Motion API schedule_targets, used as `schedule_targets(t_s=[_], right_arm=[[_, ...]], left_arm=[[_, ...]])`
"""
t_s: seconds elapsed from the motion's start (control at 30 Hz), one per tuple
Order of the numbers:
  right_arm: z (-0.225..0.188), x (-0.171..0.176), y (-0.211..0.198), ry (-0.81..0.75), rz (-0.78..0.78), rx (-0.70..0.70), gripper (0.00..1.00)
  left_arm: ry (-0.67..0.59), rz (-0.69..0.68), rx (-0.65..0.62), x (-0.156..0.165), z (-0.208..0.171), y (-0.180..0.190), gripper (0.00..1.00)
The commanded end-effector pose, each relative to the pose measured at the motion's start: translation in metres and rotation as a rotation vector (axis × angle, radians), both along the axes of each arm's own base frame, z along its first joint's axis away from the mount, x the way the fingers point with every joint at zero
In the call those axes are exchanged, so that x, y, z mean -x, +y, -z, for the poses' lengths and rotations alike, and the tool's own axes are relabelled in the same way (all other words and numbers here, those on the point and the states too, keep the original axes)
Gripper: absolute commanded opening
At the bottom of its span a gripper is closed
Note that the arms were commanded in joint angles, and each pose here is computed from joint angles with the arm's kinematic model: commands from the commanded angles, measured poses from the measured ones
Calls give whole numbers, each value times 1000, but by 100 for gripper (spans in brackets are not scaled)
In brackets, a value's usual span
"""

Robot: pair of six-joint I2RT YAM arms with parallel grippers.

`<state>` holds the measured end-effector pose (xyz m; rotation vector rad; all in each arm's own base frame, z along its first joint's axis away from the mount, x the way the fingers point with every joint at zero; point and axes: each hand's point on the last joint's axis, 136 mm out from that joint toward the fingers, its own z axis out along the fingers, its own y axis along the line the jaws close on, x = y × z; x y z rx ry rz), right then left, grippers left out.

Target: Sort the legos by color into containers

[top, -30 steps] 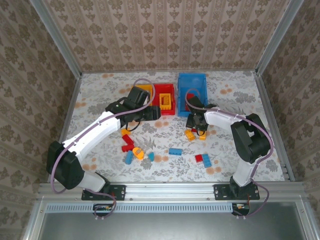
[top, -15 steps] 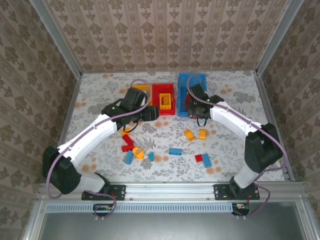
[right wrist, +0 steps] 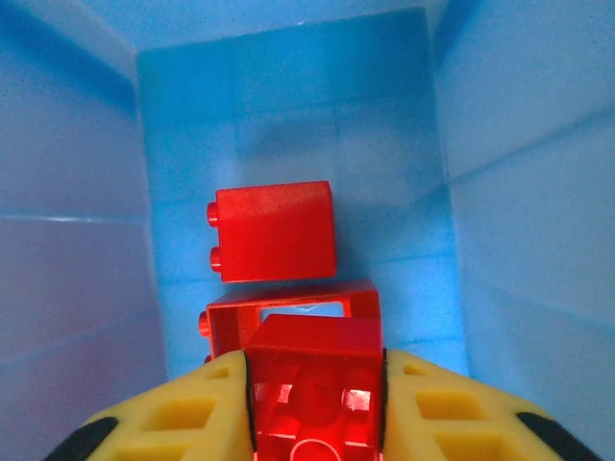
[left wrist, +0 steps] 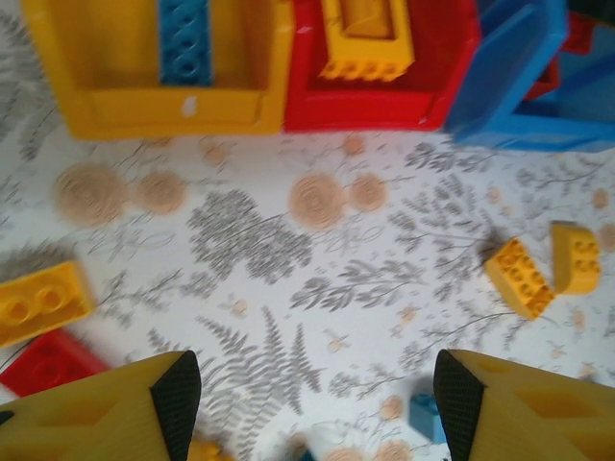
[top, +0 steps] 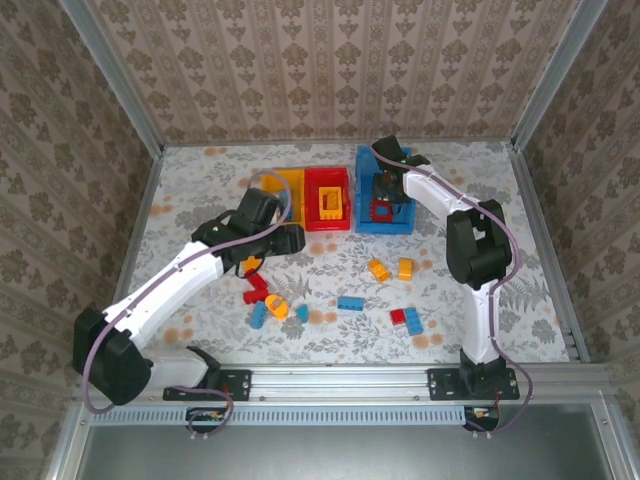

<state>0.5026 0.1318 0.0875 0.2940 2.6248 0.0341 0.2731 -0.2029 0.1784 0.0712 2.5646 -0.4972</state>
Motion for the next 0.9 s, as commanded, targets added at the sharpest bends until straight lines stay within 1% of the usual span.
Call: schedule_targets(t_s=[0.0,0.1,0.23,0.33,0.4,0.47,0.5,0.53,0.6,0.63,0.73,0.87], right_arm=[[-23,-4,13,-25,-55,-24,41],[-33,-2,14,-42,-67,-26,47],[-61,2,17,-93,-84,-34,56],[-90,10,19,-145,-102,-39,57],[-108,21,25,-183,-142,-40,57],[-122,41,44,-231,-237,-80,58],[-128,56,62,-255,-315,-118,60],[-133,72,84,-283,-409,-168,63],[-134,113,124,-292,-593,-267,68],[-131,134,140,-280,-661,-309,71],[-119,181,170,-213,-761,-426,75],[-108,218,186,-157,-817,-452,75]], left_arm=[[68,-64,-46,14,18,25,70],[106,-92,-56,18,29,38,70],[121,-92,-68,19,35,45,71],[133,-85,-101,18,39,48,71],[154,-113,-154,16,44,61,72],[205,-159,-178,13,56,76,75],[235,-191,-171,9,63,86,76],[266,-202,-169,6,71,91,77],[308,-196,-191,-1,83,98,81],[329,-186,-206,-6,89,100,82],[390,-146,-221,-16,109,100,84],[425,-135,-236,-27,130,104,85]])
